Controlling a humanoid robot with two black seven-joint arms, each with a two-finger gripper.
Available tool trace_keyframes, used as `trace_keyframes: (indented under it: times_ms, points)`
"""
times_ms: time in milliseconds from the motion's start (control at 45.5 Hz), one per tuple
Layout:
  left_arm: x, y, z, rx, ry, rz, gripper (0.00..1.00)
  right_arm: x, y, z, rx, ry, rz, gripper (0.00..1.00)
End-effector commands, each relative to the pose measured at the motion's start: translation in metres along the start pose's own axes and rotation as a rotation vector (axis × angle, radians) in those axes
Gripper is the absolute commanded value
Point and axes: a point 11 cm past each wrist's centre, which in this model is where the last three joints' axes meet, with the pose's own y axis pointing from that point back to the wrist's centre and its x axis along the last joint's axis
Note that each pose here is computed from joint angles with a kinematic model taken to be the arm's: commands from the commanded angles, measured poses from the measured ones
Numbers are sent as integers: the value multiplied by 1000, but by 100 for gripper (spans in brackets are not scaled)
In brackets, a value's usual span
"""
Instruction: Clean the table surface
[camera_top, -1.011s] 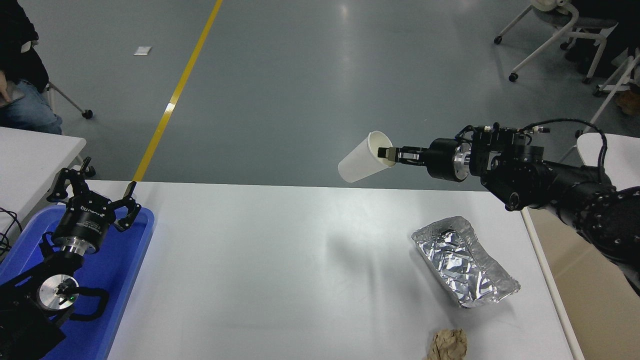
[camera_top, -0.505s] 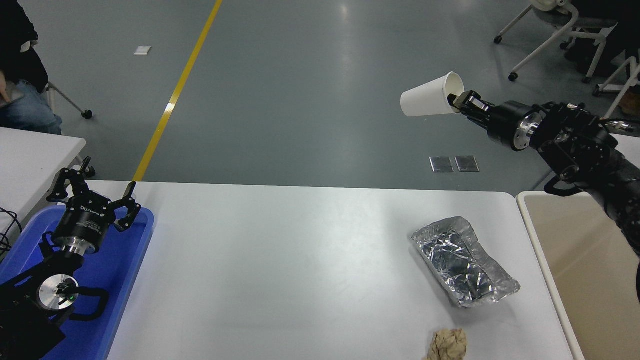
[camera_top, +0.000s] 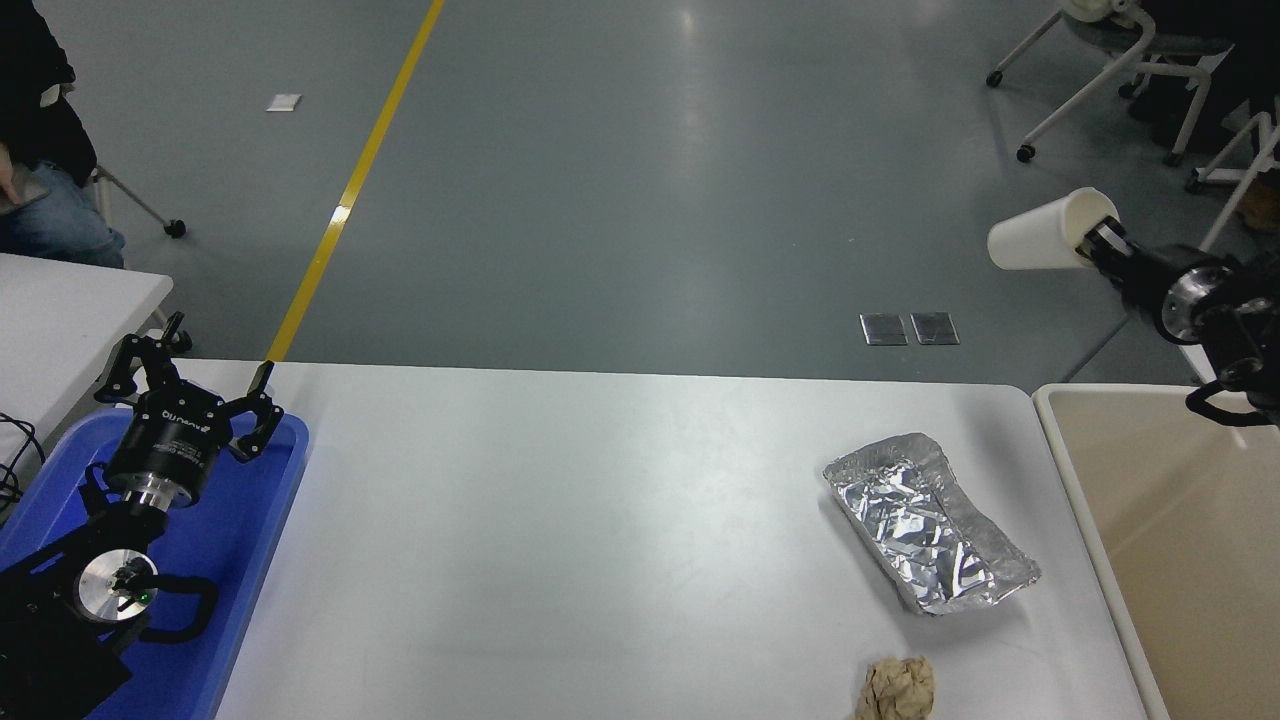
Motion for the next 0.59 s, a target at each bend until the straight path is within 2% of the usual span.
trace_keyframes:
  times_ms: [0,352,571]
  points:
    - [0,0,0,0,0,0,100,12,15,68,-209,3,39,0]
    - [0,0,0,0,0,0,100,5,51,168,-399,26,54,0]
    - [0,0,0,0,0,0,100,-2,73,212,-498,38,76,0]
